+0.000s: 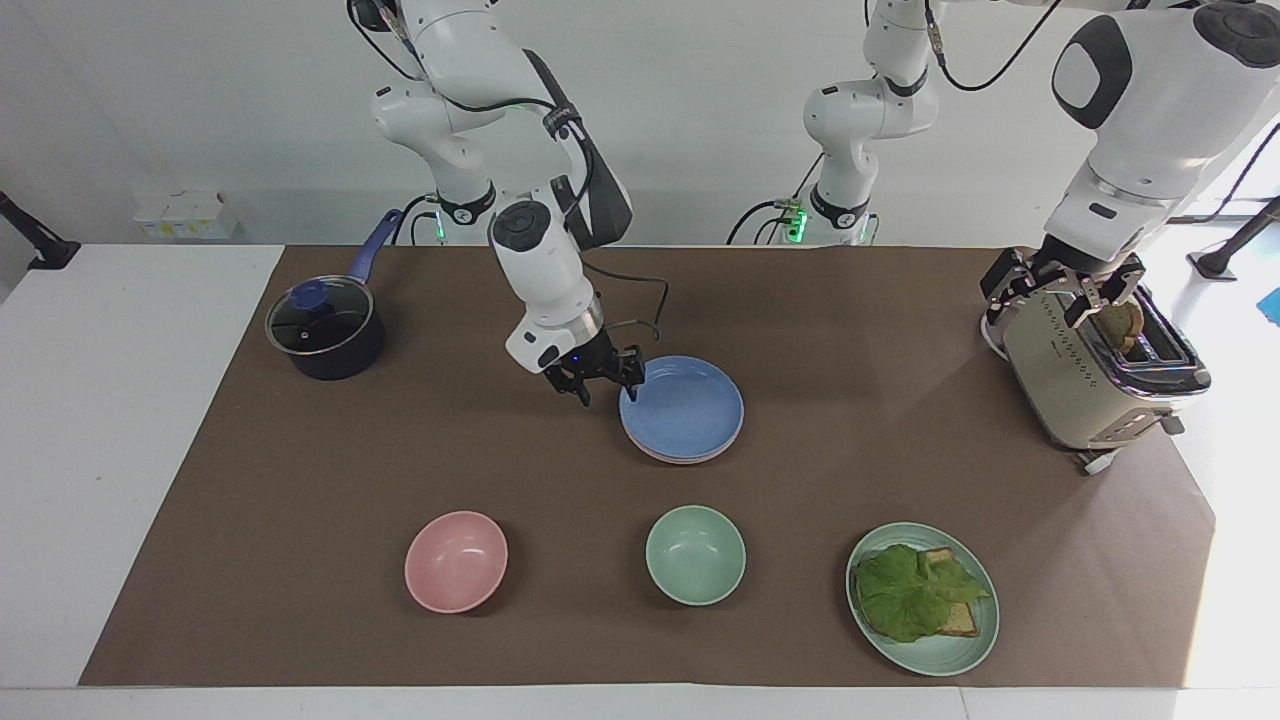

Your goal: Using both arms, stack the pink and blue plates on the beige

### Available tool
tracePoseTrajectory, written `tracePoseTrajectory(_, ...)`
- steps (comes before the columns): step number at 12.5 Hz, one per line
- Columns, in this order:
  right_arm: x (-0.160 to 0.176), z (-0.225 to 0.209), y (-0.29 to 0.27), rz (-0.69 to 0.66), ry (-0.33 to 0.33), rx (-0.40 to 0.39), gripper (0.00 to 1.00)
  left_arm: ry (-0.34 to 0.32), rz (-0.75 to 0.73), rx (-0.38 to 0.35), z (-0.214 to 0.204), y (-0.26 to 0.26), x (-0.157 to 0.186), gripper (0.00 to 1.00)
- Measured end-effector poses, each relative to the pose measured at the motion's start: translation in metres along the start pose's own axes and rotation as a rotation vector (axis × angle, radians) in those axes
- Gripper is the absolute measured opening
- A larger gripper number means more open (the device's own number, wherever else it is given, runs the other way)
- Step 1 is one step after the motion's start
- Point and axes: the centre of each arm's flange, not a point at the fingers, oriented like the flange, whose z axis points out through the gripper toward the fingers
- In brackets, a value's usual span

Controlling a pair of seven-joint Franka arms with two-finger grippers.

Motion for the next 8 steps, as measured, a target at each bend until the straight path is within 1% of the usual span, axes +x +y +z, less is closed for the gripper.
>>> tracePoseTrajectory(1,0.014,-0.026,0.025,0.017,0.022,-0.028,1.00,0.000,0.000,0.000,0.000,0.000,0.000,1.00)
tracePoseTrajectory(3,0.028,-0.069,0.067,0.067,0.047,-0.063,1.00,0.000,0.000,0.000,0.000,0.000,0.000,1.00)
tracePoseTrajectory(6,0.028,-0.122,0.115,0.124,0.052,-0.112,1.00,0.000,0.000,0.000,0.000,0.000,0.000,1.00)
tracePoseTrajectory(8,0.020,-0.168,0.135,0.122,0.040,-0.153,1.00,0.000,0.000,0.000,0.000,0.000,0.000,1.00)
